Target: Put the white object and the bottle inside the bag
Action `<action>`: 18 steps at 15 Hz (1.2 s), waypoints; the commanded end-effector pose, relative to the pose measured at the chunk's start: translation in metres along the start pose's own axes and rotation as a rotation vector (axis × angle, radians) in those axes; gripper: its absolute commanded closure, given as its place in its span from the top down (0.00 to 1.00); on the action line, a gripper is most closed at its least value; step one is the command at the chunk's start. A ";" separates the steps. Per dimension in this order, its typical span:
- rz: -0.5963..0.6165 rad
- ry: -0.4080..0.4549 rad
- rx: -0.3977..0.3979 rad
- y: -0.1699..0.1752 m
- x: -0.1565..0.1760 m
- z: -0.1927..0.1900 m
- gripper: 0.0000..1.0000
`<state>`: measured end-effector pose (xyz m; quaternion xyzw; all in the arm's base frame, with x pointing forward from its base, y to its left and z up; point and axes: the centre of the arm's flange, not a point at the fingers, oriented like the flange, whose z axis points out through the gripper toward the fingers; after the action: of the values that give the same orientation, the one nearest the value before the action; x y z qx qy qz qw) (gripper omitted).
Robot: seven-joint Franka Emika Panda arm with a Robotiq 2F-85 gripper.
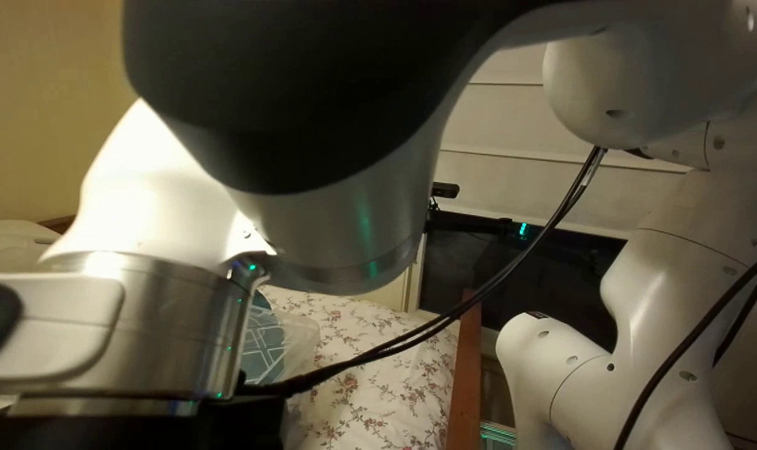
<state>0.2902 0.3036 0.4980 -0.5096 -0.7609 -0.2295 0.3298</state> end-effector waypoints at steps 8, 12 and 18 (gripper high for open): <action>0.152 0.053 -0.119 0.065 -0.032 -0.041 0.09; 0.225 -0.009 -0.057 0.064 -0.058 -0.014 0.09; 0.124 -0.044 0.110 0.050 -0.095 0.031 0.10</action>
<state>0.3552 0.2880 0.4318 -0.5712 -0.7186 -0.1800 0.3534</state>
